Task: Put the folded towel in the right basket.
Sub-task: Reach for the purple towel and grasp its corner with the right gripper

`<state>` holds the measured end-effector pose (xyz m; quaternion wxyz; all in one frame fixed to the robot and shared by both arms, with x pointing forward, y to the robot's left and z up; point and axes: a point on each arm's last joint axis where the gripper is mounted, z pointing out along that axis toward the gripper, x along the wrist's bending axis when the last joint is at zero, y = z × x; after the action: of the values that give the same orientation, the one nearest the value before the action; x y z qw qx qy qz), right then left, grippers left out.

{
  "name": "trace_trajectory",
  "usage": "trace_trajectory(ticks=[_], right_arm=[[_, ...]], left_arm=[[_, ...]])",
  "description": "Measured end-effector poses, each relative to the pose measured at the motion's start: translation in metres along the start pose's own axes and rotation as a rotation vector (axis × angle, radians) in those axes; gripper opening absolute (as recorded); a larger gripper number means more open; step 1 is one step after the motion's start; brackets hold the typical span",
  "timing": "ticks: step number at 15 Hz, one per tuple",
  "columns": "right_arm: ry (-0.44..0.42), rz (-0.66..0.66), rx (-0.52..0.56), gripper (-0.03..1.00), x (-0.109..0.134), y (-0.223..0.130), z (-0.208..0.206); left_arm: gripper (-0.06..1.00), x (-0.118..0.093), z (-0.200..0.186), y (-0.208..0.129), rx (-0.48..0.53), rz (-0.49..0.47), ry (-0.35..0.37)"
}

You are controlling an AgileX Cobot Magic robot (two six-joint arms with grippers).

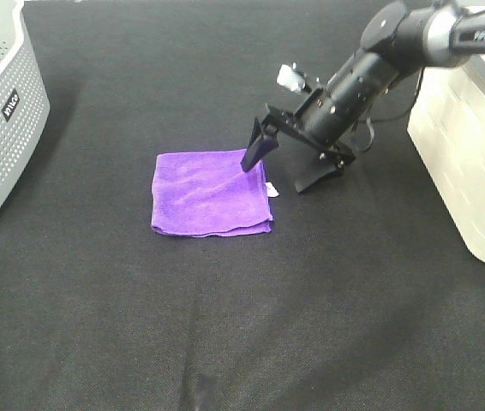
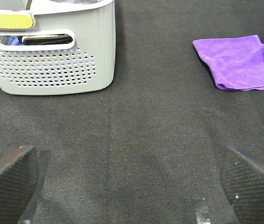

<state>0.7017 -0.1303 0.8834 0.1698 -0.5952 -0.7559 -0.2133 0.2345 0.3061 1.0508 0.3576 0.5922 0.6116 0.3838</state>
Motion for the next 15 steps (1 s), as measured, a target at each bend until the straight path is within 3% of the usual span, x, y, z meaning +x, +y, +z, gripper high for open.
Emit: trace_trajectory(ticks=[6, 15], right_arm=[[0.016, 0.01, -0.004, 0.98, -0.005, 0.003, 0.011], [0.069, -0.047, 0.034, 0.9, 0.053, -0.009, 0.068]], left_arm=[[0.99, 0.0, 0.0, 0.0, 0.0, 0.0, 0.0], [0.99, 0.0, 0.0, 0.0, 0.0, 0.0, 0.0]])
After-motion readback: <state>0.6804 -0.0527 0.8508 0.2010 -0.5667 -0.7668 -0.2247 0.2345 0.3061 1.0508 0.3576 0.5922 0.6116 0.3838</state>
